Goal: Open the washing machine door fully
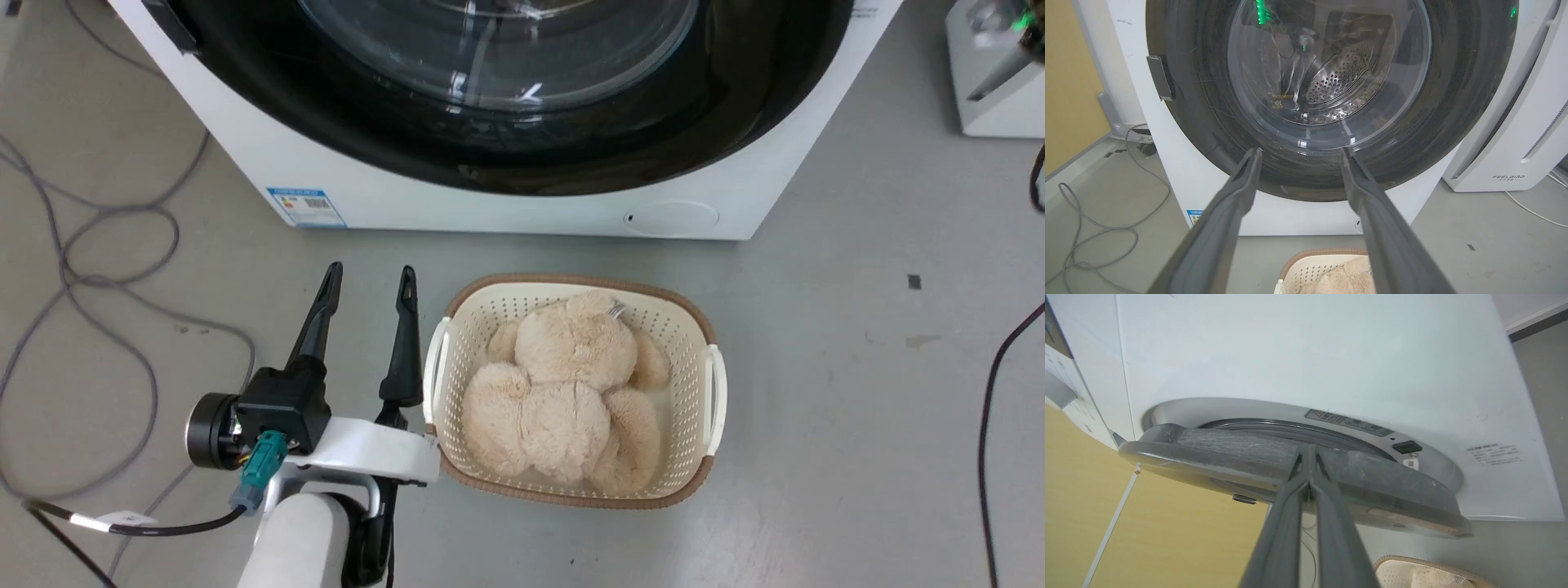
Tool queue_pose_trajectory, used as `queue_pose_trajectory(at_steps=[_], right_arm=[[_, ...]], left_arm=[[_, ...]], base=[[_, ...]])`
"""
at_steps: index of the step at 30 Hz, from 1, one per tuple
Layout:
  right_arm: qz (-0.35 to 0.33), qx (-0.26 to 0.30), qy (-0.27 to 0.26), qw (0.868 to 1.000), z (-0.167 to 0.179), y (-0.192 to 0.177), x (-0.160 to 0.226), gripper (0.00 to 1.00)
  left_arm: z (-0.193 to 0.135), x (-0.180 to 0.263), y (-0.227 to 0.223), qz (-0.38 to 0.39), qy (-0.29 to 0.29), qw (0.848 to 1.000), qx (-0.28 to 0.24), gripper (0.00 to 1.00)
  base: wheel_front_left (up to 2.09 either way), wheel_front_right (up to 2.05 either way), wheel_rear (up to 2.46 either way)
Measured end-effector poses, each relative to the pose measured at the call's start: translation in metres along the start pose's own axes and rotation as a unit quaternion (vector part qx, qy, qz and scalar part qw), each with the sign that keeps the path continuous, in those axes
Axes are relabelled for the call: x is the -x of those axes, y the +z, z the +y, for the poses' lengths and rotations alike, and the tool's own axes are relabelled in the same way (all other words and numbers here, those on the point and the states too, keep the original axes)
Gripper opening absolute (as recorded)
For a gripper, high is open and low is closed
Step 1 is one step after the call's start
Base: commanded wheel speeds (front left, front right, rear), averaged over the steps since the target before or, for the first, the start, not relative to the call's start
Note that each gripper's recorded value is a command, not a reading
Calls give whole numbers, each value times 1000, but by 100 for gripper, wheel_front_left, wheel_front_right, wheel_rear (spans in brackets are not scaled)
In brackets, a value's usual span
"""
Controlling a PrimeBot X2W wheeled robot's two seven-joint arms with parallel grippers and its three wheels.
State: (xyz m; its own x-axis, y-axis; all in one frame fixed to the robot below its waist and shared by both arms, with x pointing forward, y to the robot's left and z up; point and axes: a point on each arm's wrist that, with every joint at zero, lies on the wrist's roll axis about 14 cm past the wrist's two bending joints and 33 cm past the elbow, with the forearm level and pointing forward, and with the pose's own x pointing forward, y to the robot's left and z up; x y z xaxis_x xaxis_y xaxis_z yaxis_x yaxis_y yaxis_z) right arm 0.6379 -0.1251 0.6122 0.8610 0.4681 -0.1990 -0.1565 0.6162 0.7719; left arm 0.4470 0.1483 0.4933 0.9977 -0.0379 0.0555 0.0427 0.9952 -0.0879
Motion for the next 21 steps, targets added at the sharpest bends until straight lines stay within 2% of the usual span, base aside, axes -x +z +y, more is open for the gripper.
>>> queue_pose_trajectory(at_steps=[10, 21], right_arm=[[73, 11, -2, 997, 10, -12, -27, 0], [125, 30, -19, 992, 10, -23, -30, 0]], left_arm=[[3, -10, -9, 1, 7, 1000, 7, 100], [-1, -13, -10, -1, 3, 1000, 10, 100]], base=[[0, 0, 0], [0, 0, 0]])
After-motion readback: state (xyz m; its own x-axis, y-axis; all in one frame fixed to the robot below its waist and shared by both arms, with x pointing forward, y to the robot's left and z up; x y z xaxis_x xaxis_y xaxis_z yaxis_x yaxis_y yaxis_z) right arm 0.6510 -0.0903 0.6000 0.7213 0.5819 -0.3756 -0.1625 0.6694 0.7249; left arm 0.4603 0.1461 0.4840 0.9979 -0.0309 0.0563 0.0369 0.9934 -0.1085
